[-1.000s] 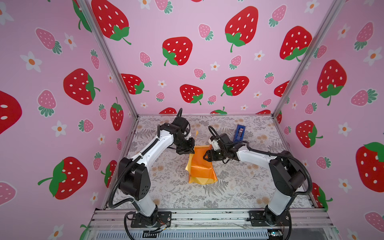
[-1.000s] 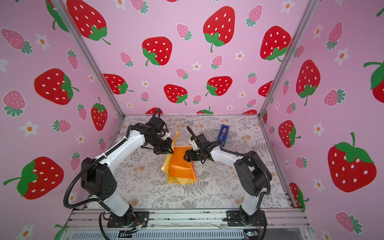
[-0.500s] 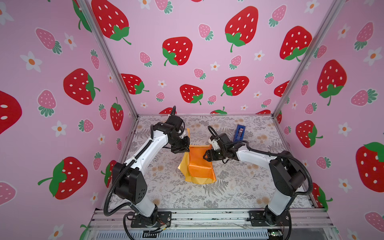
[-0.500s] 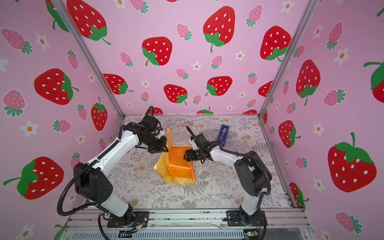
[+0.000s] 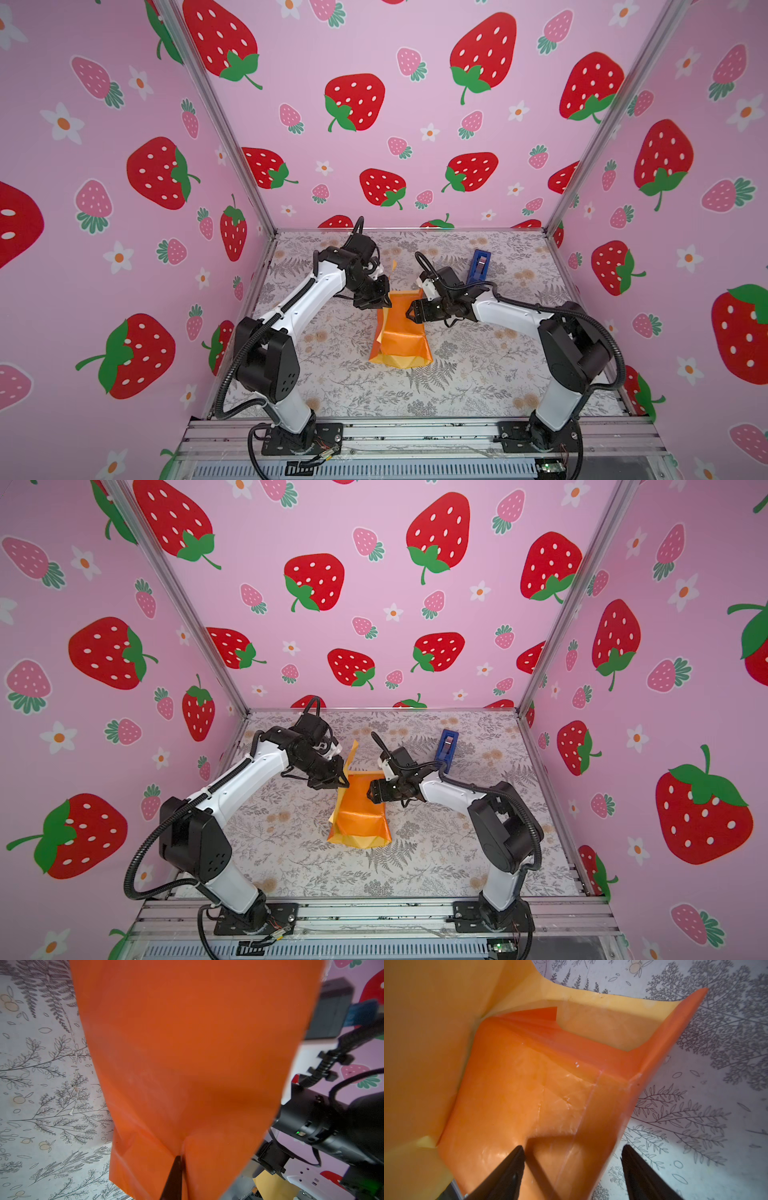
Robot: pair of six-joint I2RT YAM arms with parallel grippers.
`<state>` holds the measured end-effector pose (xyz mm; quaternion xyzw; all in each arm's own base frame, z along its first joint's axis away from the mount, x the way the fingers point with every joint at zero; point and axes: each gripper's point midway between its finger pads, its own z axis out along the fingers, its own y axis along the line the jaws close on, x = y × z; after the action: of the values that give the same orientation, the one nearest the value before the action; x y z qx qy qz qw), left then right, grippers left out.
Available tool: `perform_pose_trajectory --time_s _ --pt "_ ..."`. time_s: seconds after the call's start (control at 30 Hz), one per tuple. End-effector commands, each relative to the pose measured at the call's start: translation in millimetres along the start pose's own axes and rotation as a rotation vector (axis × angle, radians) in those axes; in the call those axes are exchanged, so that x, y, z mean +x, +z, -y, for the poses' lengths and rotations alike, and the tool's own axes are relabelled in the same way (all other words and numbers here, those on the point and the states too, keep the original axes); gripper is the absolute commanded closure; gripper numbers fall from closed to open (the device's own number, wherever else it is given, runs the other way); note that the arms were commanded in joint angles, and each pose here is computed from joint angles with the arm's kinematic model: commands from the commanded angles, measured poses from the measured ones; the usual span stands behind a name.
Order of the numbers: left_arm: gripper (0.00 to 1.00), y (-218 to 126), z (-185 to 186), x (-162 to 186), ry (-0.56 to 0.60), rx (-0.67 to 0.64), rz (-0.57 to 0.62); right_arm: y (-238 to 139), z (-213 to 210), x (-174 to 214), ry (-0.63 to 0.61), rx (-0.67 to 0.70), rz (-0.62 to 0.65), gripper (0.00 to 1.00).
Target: Wrap the gift box in paper
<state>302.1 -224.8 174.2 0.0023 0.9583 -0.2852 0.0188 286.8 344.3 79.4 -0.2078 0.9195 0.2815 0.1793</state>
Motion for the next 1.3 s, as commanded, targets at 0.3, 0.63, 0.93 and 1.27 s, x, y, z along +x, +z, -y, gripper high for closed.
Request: perform_pose_trajectory --time_s 0.3,0.63,0.93,1.27 --pt "0.85 43.0 7.6 4.6 -0.021 0.051 -0.072 -3.8 0.2 8.8 0.051 -0.006 -0.014 0.25" --pt "0.84 67.2 -4.3 8.0 -0.049 0.040 -0.103 -59.8 5.3 -3.9 0.221 -0.186 0.147 0.25" --pt "0.82 69.1 1.5 3.8 -0.070 0.072 -0.091 -58.0 -15.2 4.9 0.376 -0.544 0.174 0.15" --pt "0.82 84.2 20.0 5.3 -0.110 0.164 -0.084 -56.7 -26.4 -3.6 0.445 -0.683 0.209 0.12"
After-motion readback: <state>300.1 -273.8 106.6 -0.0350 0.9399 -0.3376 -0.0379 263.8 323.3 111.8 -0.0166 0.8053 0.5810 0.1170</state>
